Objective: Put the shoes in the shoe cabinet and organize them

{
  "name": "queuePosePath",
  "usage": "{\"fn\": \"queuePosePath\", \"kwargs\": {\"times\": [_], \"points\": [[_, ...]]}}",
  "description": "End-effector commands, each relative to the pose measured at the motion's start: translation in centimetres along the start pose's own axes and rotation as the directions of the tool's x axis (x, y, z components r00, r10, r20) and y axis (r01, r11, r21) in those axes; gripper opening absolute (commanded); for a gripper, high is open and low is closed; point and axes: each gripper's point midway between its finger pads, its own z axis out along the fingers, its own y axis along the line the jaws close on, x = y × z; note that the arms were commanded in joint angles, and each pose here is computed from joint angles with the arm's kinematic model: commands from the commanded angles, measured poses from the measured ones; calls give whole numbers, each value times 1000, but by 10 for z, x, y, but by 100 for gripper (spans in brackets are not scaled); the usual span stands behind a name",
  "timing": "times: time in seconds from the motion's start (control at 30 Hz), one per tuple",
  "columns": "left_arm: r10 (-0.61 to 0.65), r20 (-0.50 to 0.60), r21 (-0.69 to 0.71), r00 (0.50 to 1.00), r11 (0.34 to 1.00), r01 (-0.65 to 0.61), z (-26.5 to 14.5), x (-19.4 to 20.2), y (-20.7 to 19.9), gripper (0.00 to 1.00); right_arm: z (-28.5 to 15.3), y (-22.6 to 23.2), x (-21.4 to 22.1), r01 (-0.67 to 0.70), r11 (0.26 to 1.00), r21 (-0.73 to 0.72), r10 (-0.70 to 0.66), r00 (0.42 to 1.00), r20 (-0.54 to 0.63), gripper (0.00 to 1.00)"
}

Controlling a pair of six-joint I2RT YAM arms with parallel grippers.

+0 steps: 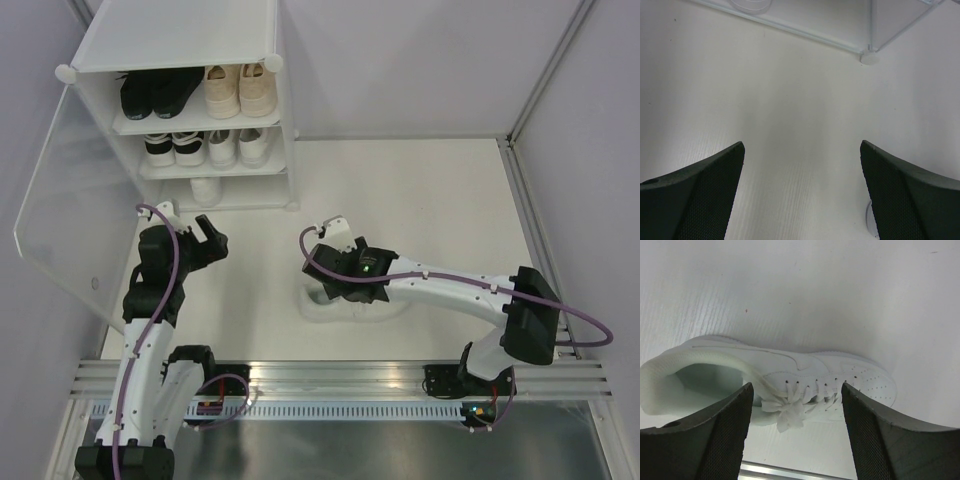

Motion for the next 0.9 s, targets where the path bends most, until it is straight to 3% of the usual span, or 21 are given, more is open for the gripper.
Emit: {"fn": "queuePosePath", "kwargs": {"times": [0.0,0.33,0.53,0.63,0.67,0.73,0.77,0.8,0.87], "points": [[24,0,19,1000,1000,-24,0,-1,-3,98,-14,1,-3,-124,992,-19,125,992,36,76],[24,-1,23,1000,999,-24,-1,0,-4,98,17,7,32,-123,992,30,124,992,-29,75],[23,-3,27,1000,999,-23,-1,1,-4,98,38,-4,37,-80,991,103,85,996,-41,62],[22,-3,28,1000,999,-22,-1,0,-4,98,47,-5,36,-31,992,120,36,998,-48,51],[22,-2,28,1000,999,-22,-1,0,-4,98,49,-4,35,-18,992,124,24,998,-51,40],[24,-3,29,1000,999,-24,-1,0,-5,98,50,-3,35,23,993,117,-16,998,-60,29],[24,-4,30,1000,999,-24,-1,1,-5,98,50,-2,34,40,993,107,-34,998,-60,14],[24,-3,28,1000,999,-24,-1,0,-4,98,50,4,31,48,996,75,-44,998,-51,7],[24,-2,28,1000,999,-24,-2,0,-4,98,44,9,18,115,993,32,-115,993,-7,1]]}}
